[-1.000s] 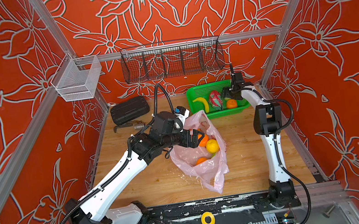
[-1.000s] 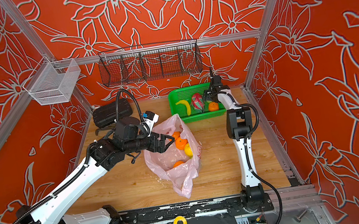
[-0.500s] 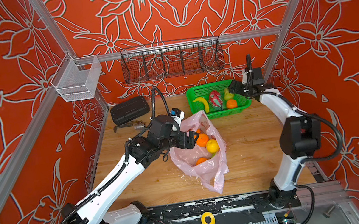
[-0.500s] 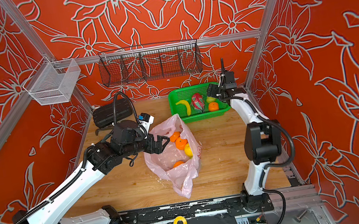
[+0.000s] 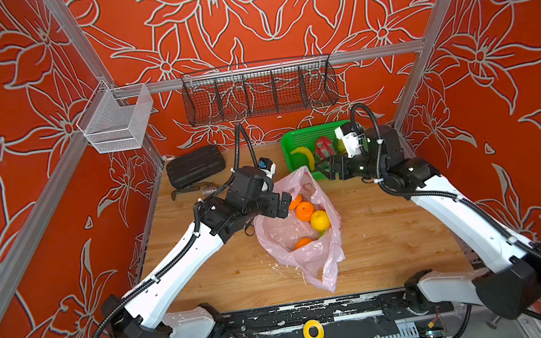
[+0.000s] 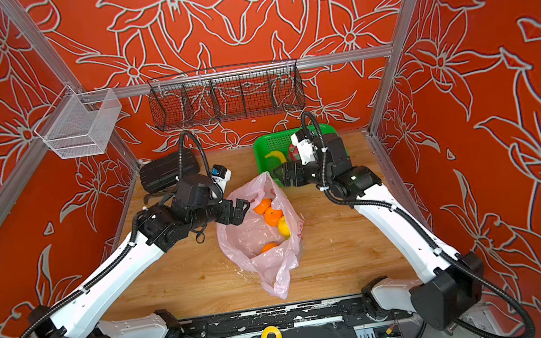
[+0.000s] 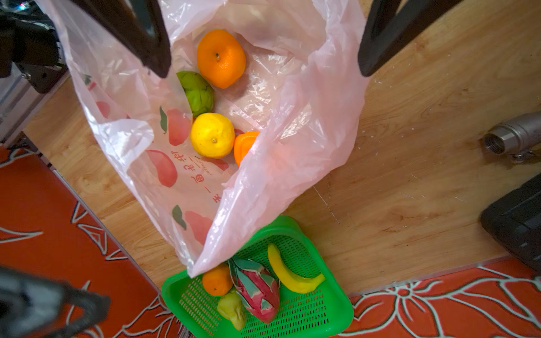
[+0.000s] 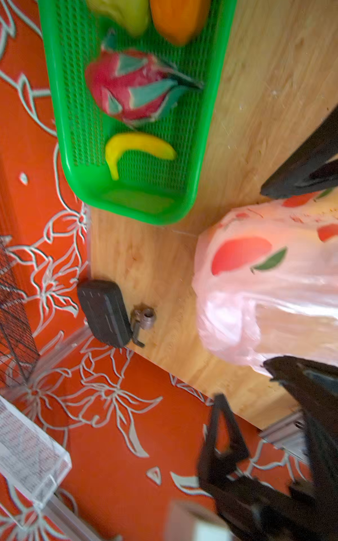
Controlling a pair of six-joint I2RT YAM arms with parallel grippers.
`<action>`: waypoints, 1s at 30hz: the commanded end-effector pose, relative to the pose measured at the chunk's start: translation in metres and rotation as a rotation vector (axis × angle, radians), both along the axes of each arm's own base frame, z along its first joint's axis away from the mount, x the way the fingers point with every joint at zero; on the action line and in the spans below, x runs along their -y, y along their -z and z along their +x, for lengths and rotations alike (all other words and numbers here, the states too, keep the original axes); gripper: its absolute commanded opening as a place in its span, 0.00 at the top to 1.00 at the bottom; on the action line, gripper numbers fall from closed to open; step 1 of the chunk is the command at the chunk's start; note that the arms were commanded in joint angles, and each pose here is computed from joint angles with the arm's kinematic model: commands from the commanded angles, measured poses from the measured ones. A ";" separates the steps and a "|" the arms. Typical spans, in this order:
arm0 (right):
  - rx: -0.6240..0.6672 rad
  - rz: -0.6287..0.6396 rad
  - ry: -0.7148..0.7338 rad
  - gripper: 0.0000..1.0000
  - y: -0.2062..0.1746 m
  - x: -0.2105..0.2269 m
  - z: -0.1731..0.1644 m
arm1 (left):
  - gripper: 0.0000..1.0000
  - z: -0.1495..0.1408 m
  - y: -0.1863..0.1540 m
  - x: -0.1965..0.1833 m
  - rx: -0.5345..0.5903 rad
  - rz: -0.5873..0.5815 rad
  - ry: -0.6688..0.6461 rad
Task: Untie the knot of the plastic bag and take out the fruit
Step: Rotate the plastic bag at the center of the table.
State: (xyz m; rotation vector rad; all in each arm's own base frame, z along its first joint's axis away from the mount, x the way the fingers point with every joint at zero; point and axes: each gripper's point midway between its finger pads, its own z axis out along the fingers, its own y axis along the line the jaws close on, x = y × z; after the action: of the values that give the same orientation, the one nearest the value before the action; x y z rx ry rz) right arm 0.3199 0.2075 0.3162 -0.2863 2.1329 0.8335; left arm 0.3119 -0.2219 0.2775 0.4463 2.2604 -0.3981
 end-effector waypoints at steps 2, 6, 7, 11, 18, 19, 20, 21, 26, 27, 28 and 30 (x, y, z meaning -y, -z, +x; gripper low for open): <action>-0.093 0.013 -0.138 0.16 0.013 -0.023 -0.050 | 0.02 0.019 0.003 0.004 -0.022 0.033 0.039; -0.122 -0.001 -0.228 0.22 0.017 -0.038 -0.080 | 0.01 0.036 0.010 0.017 -0.068 0.020 0.079; -0.128 -0.009 -0.244 0.24 0.018 -0.040 -0.085 | 0.02 0.040 0.011 0.020 -0.076 0.018 0.085; -0.164 -0.018 -0.292 0.27 0.028 -0.053 -0.102 | 0.01 0.057 0.021 0.031 -0.111 0.014 0.101; -0.181 -0.038 -0.366 0.27 0.048 -0.085 -0.120 | 0.13 0.078 0.042 0.031 -0.166 0.049 0.059; -0.192 -0.056 -0.376 0.27 0.055 -0.089 -0.122 | 0.14 0.079 0.044 0.032 -0.171 0.048 0.058; -0.198 -0.076 -0.382 0.27 0.061 -0.093 -0.123 | 0.18 0.079 0.045 0.032 -0.176 0.046 0.054; -0.204 -0.096 -0.393 0.27 0.067 -0.097 -0.125 | 0.21 0.080 0.047 0.032 -0.180 0.044 0.052; -0.238 -0.225 -0.416 0.27 0.106 -0.109 -0.127 | 0.48 0.079 0.054 0.029 -0.202 0.039 0.041; -0.247 -0.243 -0.418 0.27 0.113 -0.110 -0.127 | 0.53 0.079 0.055 0.029 -0.206 0.038 0.038; -0.262 -0.268 -0.417 0.27 0.123 -0.111 -0.127 | 0.60 0.078 0.056 0.028 -0.209 0.037 0.034; -0.289 -0.316 -0.395 0.27 0.141 -0.108 -0.124 | 0.72 0.078 0.057 0.025 -0.211 0.034 0.023</action>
State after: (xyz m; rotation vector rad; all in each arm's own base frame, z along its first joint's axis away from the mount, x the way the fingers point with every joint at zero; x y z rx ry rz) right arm 0.1920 0.3232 0.1992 -0.8091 2.4755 0.9063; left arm 0.3916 -0.2513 0.2235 0.4769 2.4557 -0.4346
